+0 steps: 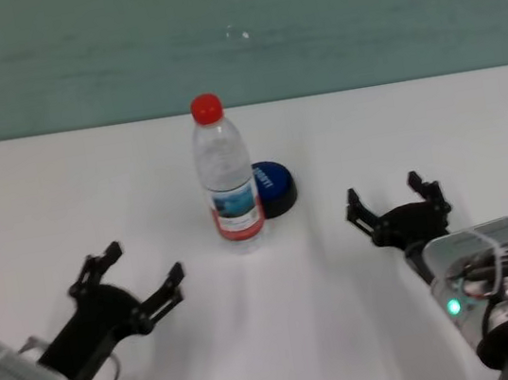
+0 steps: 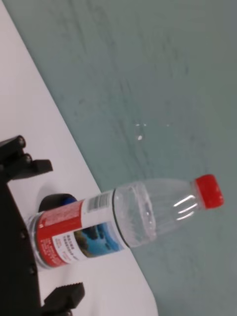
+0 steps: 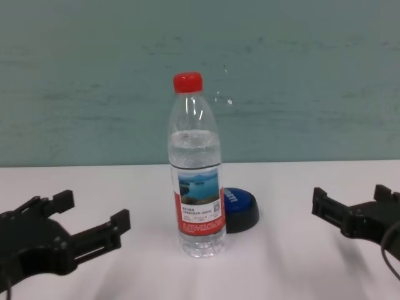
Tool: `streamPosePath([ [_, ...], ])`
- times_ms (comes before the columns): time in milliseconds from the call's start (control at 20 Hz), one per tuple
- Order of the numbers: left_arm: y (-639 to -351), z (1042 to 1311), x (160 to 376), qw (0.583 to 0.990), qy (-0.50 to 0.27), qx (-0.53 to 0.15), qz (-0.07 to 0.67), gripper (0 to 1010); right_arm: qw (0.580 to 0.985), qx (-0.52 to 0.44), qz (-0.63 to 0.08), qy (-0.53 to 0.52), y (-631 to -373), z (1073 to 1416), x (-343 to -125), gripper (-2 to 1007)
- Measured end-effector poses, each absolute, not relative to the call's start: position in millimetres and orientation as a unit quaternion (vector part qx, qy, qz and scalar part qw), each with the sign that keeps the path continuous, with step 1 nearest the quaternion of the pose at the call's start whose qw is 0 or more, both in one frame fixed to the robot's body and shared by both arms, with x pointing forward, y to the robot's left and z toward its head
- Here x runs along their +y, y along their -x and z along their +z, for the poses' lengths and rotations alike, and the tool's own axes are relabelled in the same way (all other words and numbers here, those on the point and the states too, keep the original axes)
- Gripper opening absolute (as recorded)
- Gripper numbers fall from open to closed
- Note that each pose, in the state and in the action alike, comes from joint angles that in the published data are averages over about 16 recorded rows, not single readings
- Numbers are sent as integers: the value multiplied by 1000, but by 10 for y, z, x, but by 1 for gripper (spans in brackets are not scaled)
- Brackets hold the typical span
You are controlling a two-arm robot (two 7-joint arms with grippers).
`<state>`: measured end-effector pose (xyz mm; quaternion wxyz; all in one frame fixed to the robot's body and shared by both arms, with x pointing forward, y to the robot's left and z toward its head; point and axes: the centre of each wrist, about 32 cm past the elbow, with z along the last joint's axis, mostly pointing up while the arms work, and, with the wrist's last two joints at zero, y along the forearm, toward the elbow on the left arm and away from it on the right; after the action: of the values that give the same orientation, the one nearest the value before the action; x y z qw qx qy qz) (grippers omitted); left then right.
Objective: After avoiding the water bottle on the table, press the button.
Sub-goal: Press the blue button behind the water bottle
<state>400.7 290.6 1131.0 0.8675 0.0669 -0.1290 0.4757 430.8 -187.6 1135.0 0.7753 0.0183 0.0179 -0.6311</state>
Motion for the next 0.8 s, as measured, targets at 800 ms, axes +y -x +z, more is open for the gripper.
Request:
streamPosePath([
  [800,-4426,11239,2787,875,-76,-137,459,1000,775,18,-631,-18,-4307,11350,-1876,1004],
])
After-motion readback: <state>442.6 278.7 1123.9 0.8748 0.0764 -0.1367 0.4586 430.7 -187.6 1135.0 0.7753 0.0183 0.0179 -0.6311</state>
